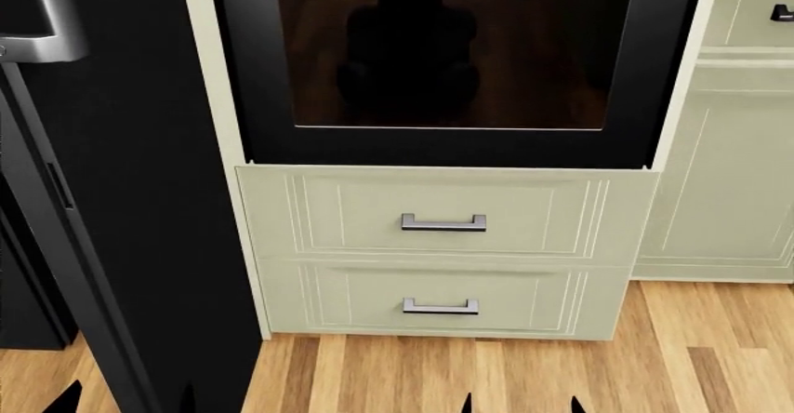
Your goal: Close the fridge door
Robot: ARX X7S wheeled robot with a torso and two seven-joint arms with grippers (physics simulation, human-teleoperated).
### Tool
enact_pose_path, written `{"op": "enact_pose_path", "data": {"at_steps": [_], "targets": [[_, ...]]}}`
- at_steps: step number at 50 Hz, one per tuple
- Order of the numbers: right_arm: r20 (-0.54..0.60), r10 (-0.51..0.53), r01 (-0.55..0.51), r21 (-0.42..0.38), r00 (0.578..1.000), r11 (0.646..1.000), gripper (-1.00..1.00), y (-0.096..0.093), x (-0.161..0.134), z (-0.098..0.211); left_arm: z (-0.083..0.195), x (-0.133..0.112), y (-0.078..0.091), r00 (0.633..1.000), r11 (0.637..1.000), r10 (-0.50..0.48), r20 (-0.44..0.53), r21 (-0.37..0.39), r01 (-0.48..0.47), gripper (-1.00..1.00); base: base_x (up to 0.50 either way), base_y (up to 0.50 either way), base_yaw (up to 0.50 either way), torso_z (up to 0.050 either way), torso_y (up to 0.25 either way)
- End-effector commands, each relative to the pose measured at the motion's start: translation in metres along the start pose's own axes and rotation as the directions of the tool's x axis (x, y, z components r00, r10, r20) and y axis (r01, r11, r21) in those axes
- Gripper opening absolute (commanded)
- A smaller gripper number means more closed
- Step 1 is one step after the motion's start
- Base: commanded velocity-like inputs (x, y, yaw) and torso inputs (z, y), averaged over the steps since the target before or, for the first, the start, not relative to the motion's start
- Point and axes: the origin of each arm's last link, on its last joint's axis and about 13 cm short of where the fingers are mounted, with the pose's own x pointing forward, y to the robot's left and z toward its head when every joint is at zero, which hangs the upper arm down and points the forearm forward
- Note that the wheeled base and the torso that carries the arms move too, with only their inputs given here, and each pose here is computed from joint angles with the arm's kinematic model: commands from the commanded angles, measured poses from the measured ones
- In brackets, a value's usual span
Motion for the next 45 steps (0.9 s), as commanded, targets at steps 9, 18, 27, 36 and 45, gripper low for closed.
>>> {"op": "enact_pose_path", "data": {"at_steps": [9, 18, 27, 36, 45], "targets": [[0.002, 0.003, -0.003, -0.011, 1.0, 1.0, 1.0, 0.001, 0.0, 0.001, 0.002, 0.001, 0.001, 1.0, 1.0, -0.006, -0.001, -0.013, 0.006, 1.0, 0.0, 0.0, 0.0, 0.05, 0.025], [0.007, -0.002, 0.002, -0.039, 1.0, 0.999, 1.0, 0.001, 0.0, 0.002, 0.005, 0.0, 0.002, 1.0, 1.0, -0.008, 0.014, -0.017, 0.009, 1.0, 0.0, 0.0, 0.0, 0.05, 0.025], [0.072, -0.057, 0.064, -0.101, 0.996, 0.993, 1.0, -0.006, -0.007, 0.041, 0.047, -0.007, 0.005, 0.99, 0.997, -0.07, 0.124, 0.002, 0.071, 1.0, 0.0, 0.0, 0.0, 0.006, 0.002], [0.14, -0.027, 0.047, -0.135, 0.99, 0.99, 1.0, -0.004, -0.01, 0.065, 0.064, -0.009, 0.002, 0.979, 0.995, -0.1, 0.178, 0.005, 0.101, 1.0, 0.02, 0.0, 0.0, 0.0, 0.0], [0.143, -0.037, 0.058, -0.141, 0.989, 0.988, 1.0, -0.006, -0.009, 0.065, 0.063, -0.009, 0.002, 0.979, 0.995, -0.099, 0.178, 0.006, 0.1, 1.0, 0.48, 0.0, 0.0, 0.0, 0.0]]}}
